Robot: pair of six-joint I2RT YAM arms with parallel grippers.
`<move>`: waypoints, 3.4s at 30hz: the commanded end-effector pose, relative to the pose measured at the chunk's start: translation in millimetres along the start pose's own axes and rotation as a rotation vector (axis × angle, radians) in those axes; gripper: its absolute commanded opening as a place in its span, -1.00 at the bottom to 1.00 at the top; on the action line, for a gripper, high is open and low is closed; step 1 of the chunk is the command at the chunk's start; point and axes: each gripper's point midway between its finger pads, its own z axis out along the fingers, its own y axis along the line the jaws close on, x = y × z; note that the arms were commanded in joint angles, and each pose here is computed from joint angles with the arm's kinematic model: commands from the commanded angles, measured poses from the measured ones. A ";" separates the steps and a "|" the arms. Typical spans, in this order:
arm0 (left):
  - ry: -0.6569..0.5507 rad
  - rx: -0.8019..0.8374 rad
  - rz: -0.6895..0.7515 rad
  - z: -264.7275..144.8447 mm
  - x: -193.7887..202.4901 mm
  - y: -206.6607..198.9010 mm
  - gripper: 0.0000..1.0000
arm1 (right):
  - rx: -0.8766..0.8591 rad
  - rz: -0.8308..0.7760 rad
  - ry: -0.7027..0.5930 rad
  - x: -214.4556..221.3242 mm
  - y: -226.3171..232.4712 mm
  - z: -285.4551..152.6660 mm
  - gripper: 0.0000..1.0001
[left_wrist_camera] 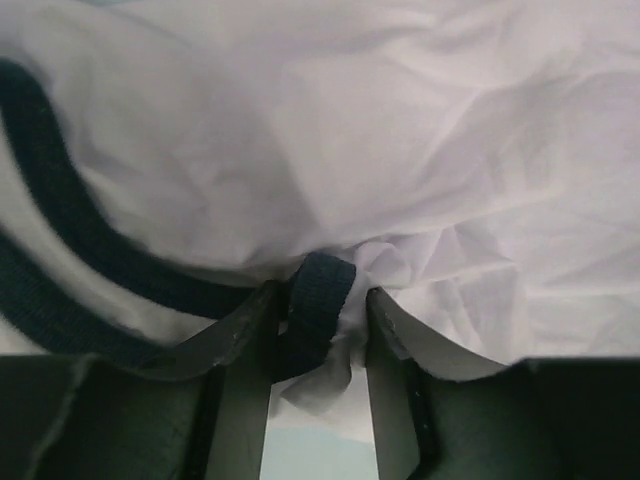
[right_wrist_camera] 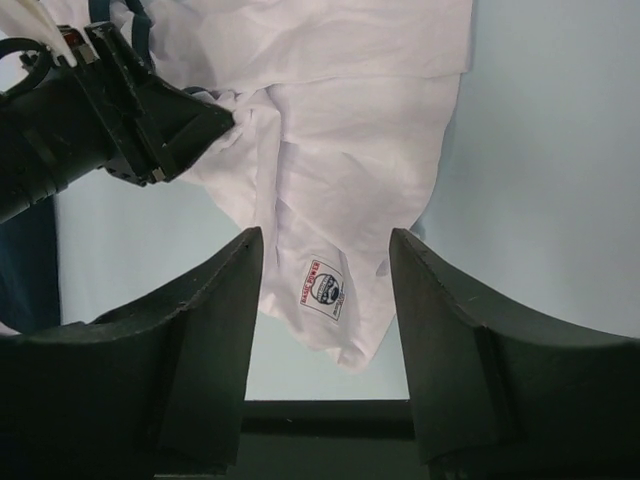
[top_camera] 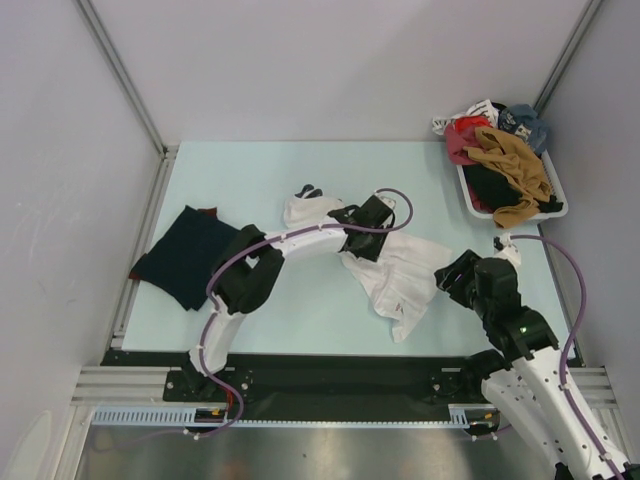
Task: Fold and stack the tank tops
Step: Flatten the tank top out
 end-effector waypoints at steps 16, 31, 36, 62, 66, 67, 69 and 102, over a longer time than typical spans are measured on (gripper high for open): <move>-0.270 -0.113 -0.364 -133.0 -38.4 161.3 -0.99 | -0.142 -0.419 0.484 145.8 49.6 23.0 0.42; -0.277 -0.085 -0.388 -121.6 -33.8 177.4 -0.97 | -0.211 -0.749 0.414 181.1 100.0 28.9 -0.03; -0.294 -0.082 -0.386 -123.3 -33.5 177.2 -1.00 | -0.098 -0.846 0.422 191.7 91.6 50.5 0.02; -0.506 -0.094 -0.529 -241.3 -120.8 219.4 -0.99 | -0.097 -0.413 -0.013 -73.8 149.5 29.4 -1.00; -0.703 -0.107 -0.527 -339.2 -156.3 226.4 -0.99 | -0.214 -0.389 -0.176 -164.3 188.3 -26.8 -1.00; -0.728 -0.107 -0.520 -357.6 -157.3 223.1 -0.99 | -0.247 -0.396 -0.200 -173.6 196.6 -39.9 -1.00; -0.850 -0.069 -0.473 -417.3 -161.2 205.3 -0.99 | -0.363 -0.409 -0.268 -196.9 220.1 -82.4 -1.00; -0.754 0.004 -0.469 -241.2 -149.0 206.4 -0.99 | -0.287 -0.171 -0.172 -238.1 179.3 101.9 -1.00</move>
